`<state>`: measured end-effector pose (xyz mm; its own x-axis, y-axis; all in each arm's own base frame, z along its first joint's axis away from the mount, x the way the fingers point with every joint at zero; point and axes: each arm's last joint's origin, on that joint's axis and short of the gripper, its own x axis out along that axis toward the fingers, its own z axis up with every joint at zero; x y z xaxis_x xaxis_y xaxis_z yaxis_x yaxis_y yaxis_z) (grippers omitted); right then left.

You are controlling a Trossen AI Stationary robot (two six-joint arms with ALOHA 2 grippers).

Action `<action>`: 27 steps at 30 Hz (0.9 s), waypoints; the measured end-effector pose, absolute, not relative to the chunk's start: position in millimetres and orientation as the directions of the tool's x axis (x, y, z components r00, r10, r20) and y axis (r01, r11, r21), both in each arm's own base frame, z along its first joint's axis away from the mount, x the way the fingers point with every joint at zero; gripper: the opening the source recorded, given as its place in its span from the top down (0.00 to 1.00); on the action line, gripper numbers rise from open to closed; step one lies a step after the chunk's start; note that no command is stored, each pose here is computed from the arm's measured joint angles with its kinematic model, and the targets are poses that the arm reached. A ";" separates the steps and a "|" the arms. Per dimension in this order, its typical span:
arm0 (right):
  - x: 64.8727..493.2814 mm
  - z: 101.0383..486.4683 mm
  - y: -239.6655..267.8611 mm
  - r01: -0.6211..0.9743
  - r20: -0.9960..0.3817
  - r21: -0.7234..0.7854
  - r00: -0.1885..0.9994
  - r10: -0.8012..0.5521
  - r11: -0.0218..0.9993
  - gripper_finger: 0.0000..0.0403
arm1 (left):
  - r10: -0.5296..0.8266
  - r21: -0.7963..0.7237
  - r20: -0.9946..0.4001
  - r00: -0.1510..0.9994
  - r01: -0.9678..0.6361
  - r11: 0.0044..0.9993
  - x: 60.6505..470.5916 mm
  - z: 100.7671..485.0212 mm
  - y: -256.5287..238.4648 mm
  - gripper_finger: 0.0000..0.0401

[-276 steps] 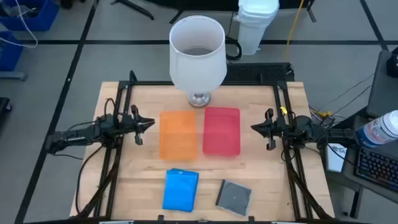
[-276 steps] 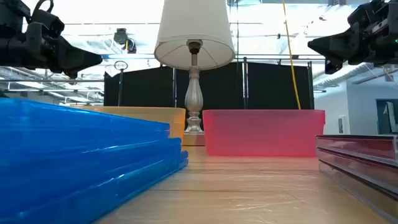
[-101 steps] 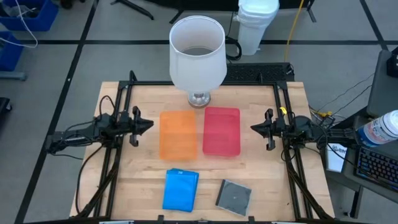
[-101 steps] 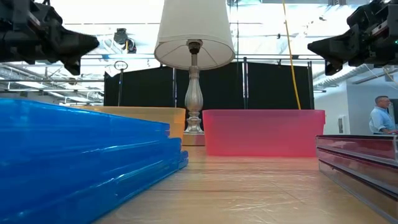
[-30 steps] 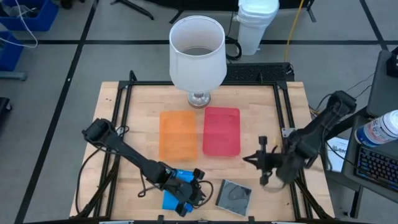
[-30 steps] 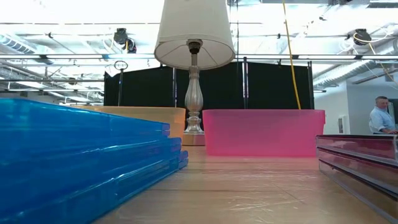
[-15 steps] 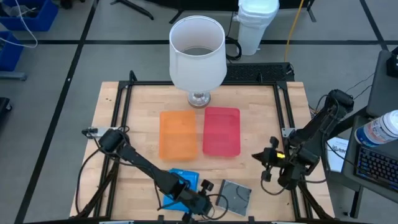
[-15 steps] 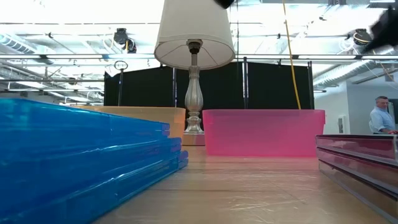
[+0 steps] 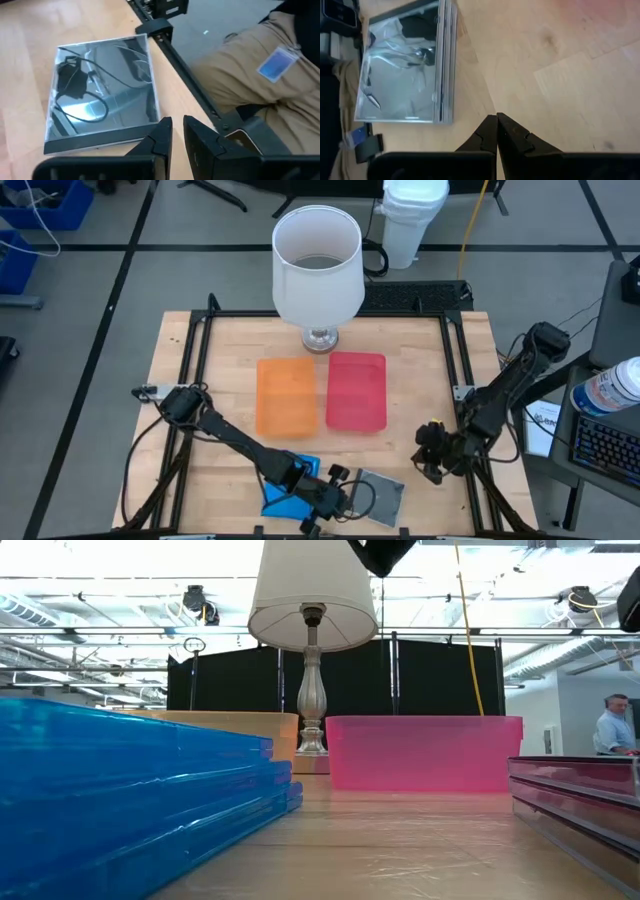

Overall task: Pick & place jewel cases by type
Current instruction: Put the black CD case into the red bin

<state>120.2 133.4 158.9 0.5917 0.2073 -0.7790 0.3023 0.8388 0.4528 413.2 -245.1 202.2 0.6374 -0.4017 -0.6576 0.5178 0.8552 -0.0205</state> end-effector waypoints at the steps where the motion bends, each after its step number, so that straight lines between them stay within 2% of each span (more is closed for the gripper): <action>1: 120.5 159.4 132.9 0.308 -0.777 0.459 0.594 0.208 0.833 1.00 | -0.408 -0.022 -0.657 0.634 0.524 0.851 412.3 202.2 -246.8 0.87; 7: 123.6 162.9 132.6 0.307 -0.762 0.507 0.596 0.253 0.805 0.91 | -0.416 -0.039 -0.653 0.633 0.521 0.853 410.3 202.6 -250.7 0.87; 10: 126.2 163.6 132.2 0.315 -0.762 0.534 0.582 0.284 0.785 0.82 | -0.414 -0.020 -0.657 0.630 0.535 0.845 409.7 200.9 -252.1 0.87; 15: 129.7 162.3 130.3 0.357 -0.770 0.551 0.567 0.294 0.755 0.63 | -0.402 -0.010 -0.696 0.595 0.551 0.834 413.0 175.0 -255.4 0.87; 19: 132.3 158.9 129.9 0.384 -0.784 0.549 0.544 0.298 0.742 0.53 | -0.381 0.067 -0.703 0.600 0.590 0.805 414.6 168.0 -256.0 0.87; 22: 133.0 155.1 130.5 0.412 -0.800 0.542 0.521 0.299 0.733 0.49 | -0.336 0.138 -0.702 0.628 0.583 0.800 412.1 168.0 -260.0 0.87; 27: 136.3 149.5 134.1 0.419 -0.810 0.541 0.491 0.319 0.729 0.47 | -0.348 0.162 -0.683 0.643 0.597 0.786 413.5 177.1 -265.4 0.87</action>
